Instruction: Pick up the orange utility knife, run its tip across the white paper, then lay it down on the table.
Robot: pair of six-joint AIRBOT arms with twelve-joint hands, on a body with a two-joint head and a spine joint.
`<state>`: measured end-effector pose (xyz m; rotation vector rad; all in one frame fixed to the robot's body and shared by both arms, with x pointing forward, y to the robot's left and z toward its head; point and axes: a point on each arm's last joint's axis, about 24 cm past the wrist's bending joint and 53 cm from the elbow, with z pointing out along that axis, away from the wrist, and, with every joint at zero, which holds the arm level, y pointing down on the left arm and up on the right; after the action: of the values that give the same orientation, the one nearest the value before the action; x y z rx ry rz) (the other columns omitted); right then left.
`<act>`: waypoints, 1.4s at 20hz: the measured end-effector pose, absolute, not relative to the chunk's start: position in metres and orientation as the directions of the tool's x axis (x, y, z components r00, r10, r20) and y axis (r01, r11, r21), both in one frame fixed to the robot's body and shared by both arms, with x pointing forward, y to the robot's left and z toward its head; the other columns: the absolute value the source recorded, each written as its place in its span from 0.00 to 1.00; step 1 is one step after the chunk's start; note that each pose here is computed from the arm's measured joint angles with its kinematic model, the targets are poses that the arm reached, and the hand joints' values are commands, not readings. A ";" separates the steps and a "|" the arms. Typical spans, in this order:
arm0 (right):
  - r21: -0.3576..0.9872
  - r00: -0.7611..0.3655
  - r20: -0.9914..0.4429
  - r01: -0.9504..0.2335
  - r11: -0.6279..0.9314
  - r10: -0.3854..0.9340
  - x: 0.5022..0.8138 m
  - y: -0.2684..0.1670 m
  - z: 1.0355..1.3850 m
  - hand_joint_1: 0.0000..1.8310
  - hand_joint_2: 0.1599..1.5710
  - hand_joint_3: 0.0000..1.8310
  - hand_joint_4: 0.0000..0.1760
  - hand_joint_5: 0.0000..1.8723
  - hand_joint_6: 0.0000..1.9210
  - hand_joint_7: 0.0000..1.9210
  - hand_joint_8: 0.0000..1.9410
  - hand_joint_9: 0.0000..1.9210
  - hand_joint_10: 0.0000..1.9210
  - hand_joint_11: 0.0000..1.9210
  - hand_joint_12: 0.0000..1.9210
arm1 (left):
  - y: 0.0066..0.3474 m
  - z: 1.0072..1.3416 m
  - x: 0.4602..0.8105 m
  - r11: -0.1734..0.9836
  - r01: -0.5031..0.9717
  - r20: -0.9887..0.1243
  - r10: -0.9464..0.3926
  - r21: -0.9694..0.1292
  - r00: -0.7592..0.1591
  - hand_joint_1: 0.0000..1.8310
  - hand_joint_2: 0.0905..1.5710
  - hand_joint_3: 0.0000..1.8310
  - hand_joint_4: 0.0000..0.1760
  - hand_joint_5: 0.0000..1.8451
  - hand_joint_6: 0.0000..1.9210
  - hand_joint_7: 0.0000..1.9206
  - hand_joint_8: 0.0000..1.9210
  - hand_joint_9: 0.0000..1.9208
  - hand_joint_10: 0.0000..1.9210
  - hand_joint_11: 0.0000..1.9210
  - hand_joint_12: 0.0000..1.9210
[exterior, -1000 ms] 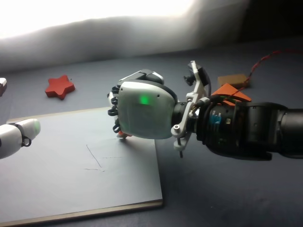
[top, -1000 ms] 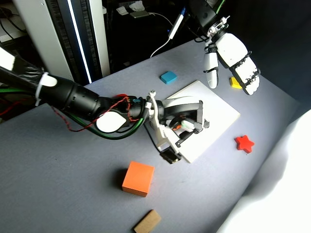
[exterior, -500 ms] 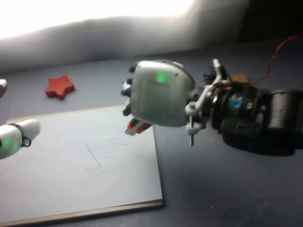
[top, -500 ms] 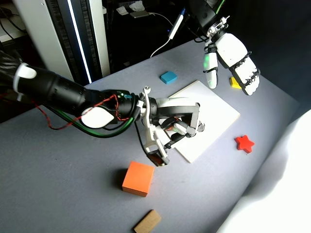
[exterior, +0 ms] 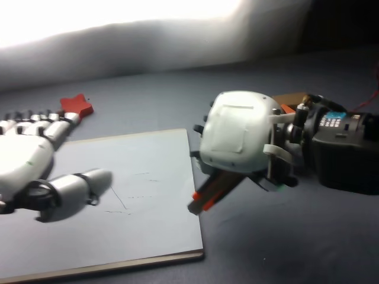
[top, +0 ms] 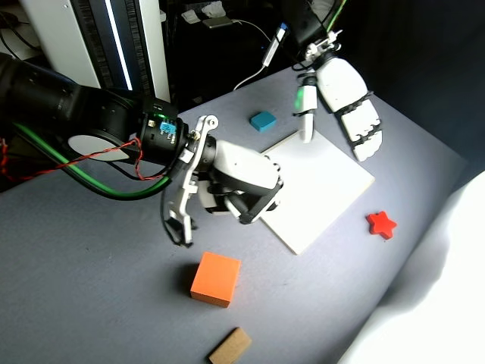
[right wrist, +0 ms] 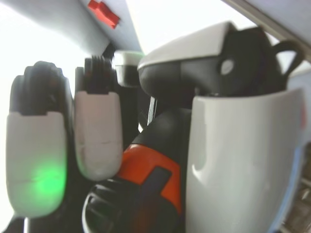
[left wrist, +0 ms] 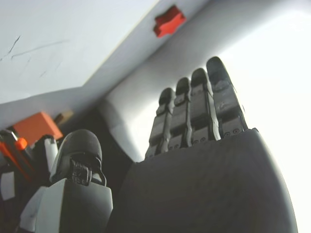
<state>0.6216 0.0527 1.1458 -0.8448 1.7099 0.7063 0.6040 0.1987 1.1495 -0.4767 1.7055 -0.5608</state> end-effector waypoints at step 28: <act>0.096 -0.283 -0.935 -0.784 0.614 -0.215 0.588 0.005 1.107 0.37 0.65 0.04 0.00 0.00 0.00 0.00 0.00 0.00 0.00 0.00 0.00 | 0.151 1.148 0.586 0.766 0.042 -0.748 -0.612 -0.641 -0.258 0.00 0.80 0.00 0.00 0.01 0.00 0.03 0.00 0.03 0.00 0.00 0.13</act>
<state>0.5885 0.0049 1.1066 -0.8083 1.8118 0.6926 0.5864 0.1511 1.1478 -0.4499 1.7330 -0.6615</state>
